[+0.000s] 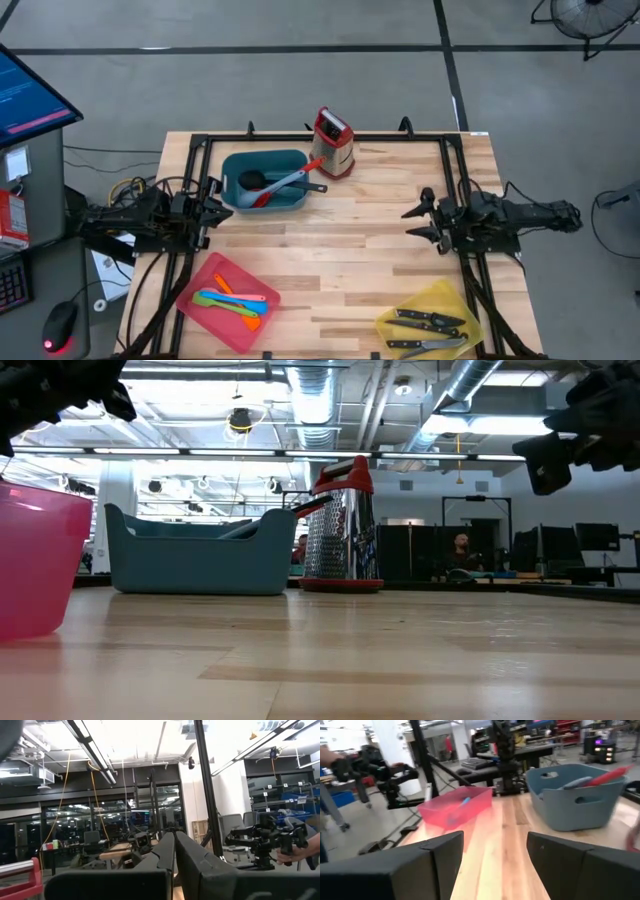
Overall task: Pick & Place Kitchen Items
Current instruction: Return to Home Position
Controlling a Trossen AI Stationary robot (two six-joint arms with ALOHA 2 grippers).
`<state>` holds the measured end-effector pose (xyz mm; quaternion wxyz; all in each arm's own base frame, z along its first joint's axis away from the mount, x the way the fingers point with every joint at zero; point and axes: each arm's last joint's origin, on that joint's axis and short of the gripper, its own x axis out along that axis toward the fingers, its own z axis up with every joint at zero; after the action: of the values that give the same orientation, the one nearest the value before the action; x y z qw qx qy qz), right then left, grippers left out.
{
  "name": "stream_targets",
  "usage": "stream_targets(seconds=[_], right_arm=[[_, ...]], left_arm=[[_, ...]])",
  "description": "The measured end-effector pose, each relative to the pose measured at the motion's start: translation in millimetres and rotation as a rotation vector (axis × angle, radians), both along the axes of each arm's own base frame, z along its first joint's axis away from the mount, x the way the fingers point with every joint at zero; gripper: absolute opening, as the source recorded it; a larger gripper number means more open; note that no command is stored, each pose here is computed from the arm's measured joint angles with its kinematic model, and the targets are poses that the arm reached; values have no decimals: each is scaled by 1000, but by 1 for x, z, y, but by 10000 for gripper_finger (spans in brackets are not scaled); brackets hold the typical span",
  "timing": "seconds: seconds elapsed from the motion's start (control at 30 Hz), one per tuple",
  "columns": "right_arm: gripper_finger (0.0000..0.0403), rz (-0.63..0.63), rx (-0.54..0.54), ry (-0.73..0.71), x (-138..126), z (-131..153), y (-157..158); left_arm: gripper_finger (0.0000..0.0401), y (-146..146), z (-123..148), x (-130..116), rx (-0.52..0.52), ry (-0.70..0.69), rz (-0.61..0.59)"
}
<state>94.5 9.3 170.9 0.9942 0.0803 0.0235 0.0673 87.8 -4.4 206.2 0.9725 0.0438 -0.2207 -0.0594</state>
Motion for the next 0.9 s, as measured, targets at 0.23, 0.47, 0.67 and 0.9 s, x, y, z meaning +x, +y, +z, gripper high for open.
stream_targets(seconds=[0.23,0.47,0.67,0.9], right_arm=[[213,-41,5,2,0,0,-4],[215,-24,-15,-7,1,-1,-2],[213,-80,-42,-18,1,-2,-4],[215,-80,-41,-17,1,-2,-4]], left_arm=[[2,-2,0,0,0,0,-25],[2,-2,0,0,0,0,-27],[2,-2,0,0,0,0,-27],[2,-2,0,0,0,0,-27]])
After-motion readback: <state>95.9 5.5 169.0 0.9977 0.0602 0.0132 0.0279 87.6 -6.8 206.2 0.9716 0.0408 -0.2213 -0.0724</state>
